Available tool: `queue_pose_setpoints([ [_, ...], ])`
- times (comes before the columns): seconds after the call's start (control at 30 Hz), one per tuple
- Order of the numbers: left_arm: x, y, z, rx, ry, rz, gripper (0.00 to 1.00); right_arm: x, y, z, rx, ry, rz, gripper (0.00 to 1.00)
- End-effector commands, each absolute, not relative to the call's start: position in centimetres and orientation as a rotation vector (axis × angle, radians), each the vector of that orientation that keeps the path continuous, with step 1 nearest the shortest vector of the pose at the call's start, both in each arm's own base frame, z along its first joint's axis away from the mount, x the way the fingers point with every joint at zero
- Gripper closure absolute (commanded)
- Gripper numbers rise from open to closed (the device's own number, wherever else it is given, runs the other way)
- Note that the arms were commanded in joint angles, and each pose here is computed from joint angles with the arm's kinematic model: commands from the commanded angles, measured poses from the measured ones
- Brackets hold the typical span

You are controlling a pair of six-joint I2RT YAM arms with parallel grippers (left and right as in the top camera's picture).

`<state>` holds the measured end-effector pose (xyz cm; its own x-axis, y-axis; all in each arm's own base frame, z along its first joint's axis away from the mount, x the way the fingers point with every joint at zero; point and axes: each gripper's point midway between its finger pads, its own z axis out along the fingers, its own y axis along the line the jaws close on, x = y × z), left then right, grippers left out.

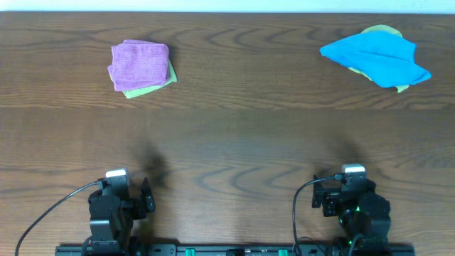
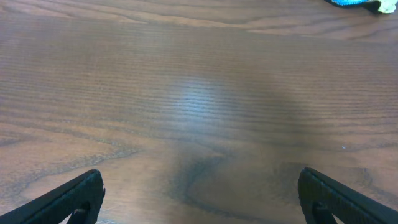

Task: Fold the cloth

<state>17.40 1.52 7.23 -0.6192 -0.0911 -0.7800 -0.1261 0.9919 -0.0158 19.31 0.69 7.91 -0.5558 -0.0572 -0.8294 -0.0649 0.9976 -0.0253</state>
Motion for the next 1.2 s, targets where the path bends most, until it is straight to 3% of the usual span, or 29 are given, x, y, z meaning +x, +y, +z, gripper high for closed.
queue_pose_setpoints([
  [0.0,16.5,1.9,6.1,-0.132,2.296,0.092,0.04,19.3,0.8,7.5,-0.096,2.165,0.013,0.01],
  [0.4,16.5,1.9,6.1,-0.132,2.296,0.092,0.05,19.3,0.5,8.1,0.022,2.197,0.062,0.01],
  [0.7,16.5,1.9,6.1,-0.133,2.296,0.092,0.05,22.0,-1.6,15.0,0.189,2.290,0.040,0.01],
  [0.9,16.5,1.9,6.1,-0.132,2.296,0.092,0.05,26.6,-3.6,19.4,0.301,2.410,0.038,0.01],
  [1.17,16.5,1.9,6.1,-0.132,2.296,0.092,0.05,33.8,-6.6,21.7,0.408,2.536,0.034,0.01],
])
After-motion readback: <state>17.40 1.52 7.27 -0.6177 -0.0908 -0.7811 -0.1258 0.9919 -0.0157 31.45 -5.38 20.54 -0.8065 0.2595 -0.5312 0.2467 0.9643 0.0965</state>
